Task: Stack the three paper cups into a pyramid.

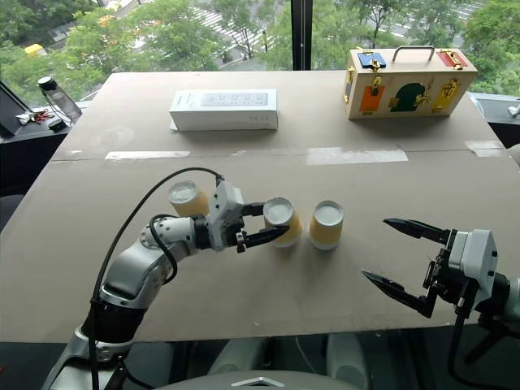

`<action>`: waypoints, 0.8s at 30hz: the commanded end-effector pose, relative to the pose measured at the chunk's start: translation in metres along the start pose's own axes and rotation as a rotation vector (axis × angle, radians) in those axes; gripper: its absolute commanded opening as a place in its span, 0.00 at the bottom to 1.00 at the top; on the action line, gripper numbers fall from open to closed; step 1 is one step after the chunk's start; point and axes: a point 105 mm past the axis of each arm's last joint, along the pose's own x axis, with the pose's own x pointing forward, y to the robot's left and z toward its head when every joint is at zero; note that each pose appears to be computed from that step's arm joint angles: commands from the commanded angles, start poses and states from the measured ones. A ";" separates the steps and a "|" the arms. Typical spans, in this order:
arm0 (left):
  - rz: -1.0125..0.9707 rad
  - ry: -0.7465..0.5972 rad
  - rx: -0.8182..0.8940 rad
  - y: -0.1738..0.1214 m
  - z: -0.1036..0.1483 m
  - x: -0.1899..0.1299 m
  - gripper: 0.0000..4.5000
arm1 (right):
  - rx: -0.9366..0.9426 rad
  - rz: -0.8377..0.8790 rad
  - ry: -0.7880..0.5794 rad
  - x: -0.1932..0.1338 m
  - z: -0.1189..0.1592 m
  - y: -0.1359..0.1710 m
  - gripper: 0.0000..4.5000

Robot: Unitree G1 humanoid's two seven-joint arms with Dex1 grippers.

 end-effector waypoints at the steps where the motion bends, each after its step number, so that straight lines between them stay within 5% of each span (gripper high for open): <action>1: 0.001 -0.030 0.053 0.002 0.008 0.003 0.63 | -0.051 -0.035 0.003 -0.009 0.005 -0.007 1.00; 6: 0.004 -0.038 0.045 0.004 0.002 0.007 0.63 | -0.034 -0.088 0.001 -0.016 0.001 -0.020 1.00; 24: -0.041 -0.067 0.025 0.004 0.006 0.015 0.63 | -0.020 0.247 0.024 -0.040 0.034 -0.061 1.00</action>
